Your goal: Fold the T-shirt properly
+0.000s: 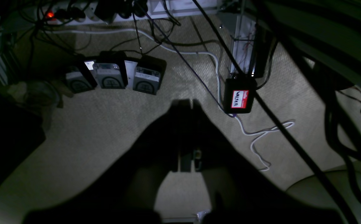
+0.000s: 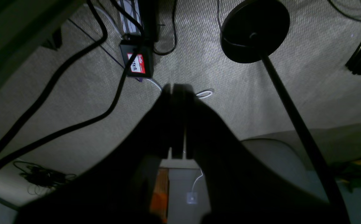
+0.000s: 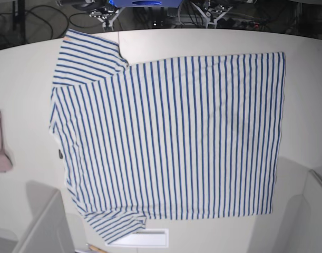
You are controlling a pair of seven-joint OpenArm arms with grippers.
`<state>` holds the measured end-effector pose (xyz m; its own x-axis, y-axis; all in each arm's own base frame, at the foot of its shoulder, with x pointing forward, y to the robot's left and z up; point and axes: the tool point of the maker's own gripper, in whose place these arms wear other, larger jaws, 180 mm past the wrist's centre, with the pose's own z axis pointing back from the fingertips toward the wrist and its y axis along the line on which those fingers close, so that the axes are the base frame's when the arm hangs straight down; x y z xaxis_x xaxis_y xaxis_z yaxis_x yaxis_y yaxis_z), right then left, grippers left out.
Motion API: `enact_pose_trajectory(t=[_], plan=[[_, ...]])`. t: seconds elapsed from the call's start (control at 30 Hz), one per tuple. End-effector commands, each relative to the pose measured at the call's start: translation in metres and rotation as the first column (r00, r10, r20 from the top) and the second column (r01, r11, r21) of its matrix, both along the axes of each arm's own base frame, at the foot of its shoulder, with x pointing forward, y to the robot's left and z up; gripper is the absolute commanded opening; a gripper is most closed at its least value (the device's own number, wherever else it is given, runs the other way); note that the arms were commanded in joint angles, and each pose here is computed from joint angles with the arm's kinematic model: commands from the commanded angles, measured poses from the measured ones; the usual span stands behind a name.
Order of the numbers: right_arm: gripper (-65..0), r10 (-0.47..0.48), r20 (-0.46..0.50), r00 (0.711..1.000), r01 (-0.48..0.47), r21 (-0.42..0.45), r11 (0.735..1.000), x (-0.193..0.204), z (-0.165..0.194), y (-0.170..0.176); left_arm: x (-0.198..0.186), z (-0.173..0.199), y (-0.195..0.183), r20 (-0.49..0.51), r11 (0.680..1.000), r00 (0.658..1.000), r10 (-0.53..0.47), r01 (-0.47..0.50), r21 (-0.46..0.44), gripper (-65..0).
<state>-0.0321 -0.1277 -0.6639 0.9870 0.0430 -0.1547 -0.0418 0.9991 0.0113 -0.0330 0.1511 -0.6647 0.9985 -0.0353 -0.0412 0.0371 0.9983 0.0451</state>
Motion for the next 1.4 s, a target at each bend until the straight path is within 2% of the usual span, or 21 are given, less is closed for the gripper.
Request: enact_pose_trajectory(t=[0.0,0.07,0.17,0.2,0.27,0.3,0.47,1.1,1.23,1.37], plan=[[-65.0,-0.002,-0.002,1.0,0.002,-0.012,1.0,0.0,0.0,-0.004,-0.006,0.0,0.001,-0.012,1.0,1.0,0.004,-0.004,0.007,-62.7],[-65.0,-0.002,-0.002,1.0,0.002,-0.012,1.0,0.0,0.0,-0.004,-0.007,0.0,0.0,-0.013,1.0,1.0,0.004,-0.004,0.005,-53.8],[-65.0,0.004,0.0,1.0,-0.004,-0.01,1.0,0.002,0.0,-0.003,-0.007,0.0,-0.001,-0.013,1.0,1.0,0.004,-0.004,0.003,-36.0],[-65.0,0.004,0.0,1.0,-0.004,-0.01,1.0,0.002,0.0,-0.003,-0.007,0.0,-0.001,-0.01,1.0,1.0,0.003,-0.003,0.003,-33.7],[-65.0,0.004,-0.002,1.0,-0.004,-0.01,1.0,0.001,0.0,-0.003,-0.007,0.0,-0.001,-0.01,1.0,1.0,0.003,-0.003,0.003,-36.7],[-65.0,0.004,0.0,1.0,-0.004,-0.01,1.0,0.001,0.0,-0.003,-0.008,0.0,-0.001,-0.015,1.0,1.0,0.003,-0.003,0.003,-40.5],[-65.0,0.006,0.003,1.0,-0.006,-0.011,1.0,0.001,0.0,-0.004,-0.008,0.0,-0.001,-0.015,1.0,1.0,0.004,-0.004,0.004,-64.7],[-65.0,0.012,0.001,1.0,-0.012,-0.013,1.0,0.001,0.0,-0.006,-0.019,0.001,0.003,-0.027,1.0,1.0,0.002,-0.002,0.011,-65.0],[-65.0,0.012,0.001,1.0,-0.012,-0.014,1.0,0.001,0.0,-0.007,-0.02,0.001,0.004,-0.028,1.0,0.999,-0.023,0.023,0.01,-65.0],[-65.0,0.011,-0.008,1.0,-0.012,-0.029,1.0,-0.011,0.001,-0.017,-0.03,0.003,0.006,-0.027,1.0,0.999,-0.026,0.027,0.013,-65.0]])
